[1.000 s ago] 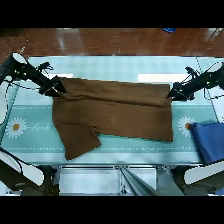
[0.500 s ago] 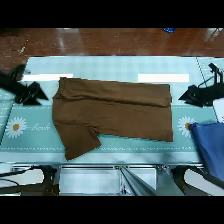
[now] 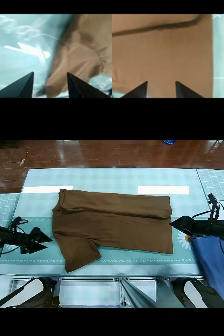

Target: Fold the shirts.

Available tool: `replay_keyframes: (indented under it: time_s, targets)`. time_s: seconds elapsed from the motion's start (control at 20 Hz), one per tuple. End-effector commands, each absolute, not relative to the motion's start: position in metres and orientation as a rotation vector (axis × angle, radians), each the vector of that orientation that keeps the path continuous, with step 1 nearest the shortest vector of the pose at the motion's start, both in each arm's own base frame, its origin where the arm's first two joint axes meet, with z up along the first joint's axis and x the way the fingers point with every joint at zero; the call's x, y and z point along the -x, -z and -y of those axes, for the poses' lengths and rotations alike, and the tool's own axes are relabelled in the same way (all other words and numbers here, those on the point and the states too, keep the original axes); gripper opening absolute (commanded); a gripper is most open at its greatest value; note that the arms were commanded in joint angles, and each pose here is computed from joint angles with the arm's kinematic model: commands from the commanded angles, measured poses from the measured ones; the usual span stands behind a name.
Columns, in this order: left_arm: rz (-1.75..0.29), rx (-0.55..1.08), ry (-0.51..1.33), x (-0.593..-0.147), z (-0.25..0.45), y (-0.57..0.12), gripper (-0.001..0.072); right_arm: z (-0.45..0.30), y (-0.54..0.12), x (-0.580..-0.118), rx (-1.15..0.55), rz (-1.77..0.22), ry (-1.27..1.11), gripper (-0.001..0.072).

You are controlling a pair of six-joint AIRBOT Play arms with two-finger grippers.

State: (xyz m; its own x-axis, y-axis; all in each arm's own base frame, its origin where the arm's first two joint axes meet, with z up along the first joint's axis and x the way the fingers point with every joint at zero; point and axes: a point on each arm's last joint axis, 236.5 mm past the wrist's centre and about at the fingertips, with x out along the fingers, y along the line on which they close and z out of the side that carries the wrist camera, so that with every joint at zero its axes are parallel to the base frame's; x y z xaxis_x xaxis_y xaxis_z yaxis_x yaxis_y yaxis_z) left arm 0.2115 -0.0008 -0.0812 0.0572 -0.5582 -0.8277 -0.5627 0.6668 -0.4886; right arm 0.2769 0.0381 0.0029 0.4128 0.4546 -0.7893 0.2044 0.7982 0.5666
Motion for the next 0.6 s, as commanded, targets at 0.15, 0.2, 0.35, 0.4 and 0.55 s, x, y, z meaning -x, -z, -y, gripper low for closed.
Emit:
replay_keyframes:
  time_s: [0.15, 0.2, 0.35, 0.4, 0.55]
  targets:
    - [-1.578, 0.975, 0.087, -0.225, 0.044, 0.104, 0.0508, -0.021, -0.015, -0.3, -0.817, -1.021, -0.072, 0.0409]
    - [-1.599, 0.964, 0.102, -0.224, 0.051, 0.108, 0.0508, -0.01, -0.019, -0.303, -0.862, -0.988, -0.043, 0.0409]
    - [-1.666, 0.896, 0.147, -0.218, 0.072, 0.12, 0.0427, 0.033, -0.011, -0.284, -0.909, -0.997, 0.069, 0.0409]
    - [-1.662, 0.885, 0.143, -0.221, 0.074, 0.122, 0.0169, 0.046, 0.001, -0.264, -0.889, -1.063, 0.117, 0.0409]
    - [-1.635, 0.881, 0.176, -0.229, 0.077, 0.118, 0.0018, 0.051, 0.039, -0.19, -0.801, -1.369, 0.196, 0.0409]
